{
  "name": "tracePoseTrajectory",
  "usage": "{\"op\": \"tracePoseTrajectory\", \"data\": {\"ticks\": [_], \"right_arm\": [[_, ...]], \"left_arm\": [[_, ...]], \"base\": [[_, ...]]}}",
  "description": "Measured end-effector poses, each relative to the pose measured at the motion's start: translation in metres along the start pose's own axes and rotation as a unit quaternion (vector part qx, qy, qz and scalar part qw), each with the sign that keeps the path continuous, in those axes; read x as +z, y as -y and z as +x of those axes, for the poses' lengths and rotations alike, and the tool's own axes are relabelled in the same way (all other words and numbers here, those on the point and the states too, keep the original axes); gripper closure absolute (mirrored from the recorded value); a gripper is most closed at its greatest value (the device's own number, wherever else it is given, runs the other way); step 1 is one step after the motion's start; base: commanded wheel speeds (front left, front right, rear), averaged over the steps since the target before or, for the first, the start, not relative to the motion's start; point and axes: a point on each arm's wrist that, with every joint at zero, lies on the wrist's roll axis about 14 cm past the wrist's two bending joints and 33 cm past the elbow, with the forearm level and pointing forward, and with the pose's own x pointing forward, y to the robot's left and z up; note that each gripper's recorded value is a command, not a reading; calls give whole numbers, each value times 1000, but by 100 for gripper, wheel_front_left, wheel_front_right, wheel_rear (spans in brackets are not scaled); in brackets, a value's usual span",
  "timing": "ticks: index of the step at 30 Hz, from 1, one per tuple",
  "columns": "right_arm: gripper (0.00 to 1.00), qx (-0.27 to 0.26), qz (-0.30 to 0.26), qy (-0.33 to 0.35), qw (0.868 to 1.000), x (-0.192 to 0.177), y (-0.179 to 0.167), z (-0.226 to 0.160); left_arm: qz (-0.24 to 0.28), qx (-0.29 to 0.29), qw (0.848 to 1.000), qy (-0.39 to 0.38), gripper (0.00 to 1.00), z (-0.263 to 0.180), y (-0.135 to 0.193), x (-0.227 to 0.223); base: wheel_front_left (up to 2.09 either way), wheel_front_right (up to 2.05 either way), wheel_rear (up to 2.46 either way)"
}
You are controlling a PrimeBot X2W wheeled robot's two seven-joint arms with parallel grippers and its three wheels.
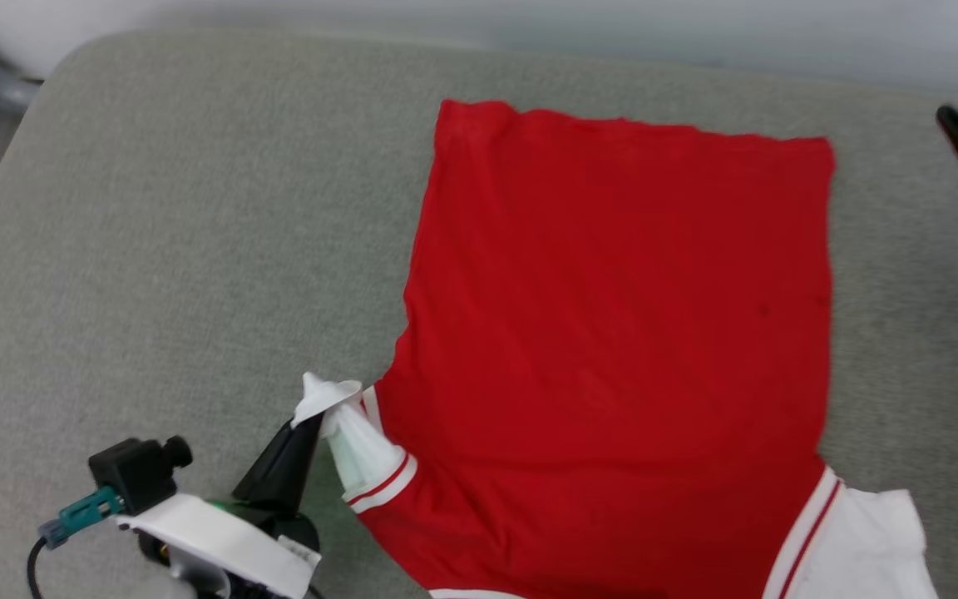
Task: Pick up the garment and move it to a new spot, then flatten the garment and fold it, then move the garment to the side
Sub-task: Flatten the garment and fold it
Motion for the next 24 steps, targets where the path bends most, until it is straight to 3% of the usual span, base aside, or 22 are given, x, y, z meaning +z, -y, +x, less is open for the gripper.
{"op": "tracePoseTrajectory", "data": {"ticks": [3,10,18,24], "right_arm": [[0,3,-8,-87,996,-17,-1,35],[0,0,-26,-258,966,-73,-2,90],[0,1,-34,-354,935,-129,-9,134],[0,17,-32,-393,919,-164,-20,151]], "left_arm": [[-2,1,1000,1,100,8,-1,-2],[-5,23,1000,0,100,19,-16,-8],[-6,54,998,-9,100,29,-36,-18],[-4,71,997,-15,100,36,-47,-25]], "base": [[0,0,0],[0,0,0],[0,0,0],[0,0,0]]}}
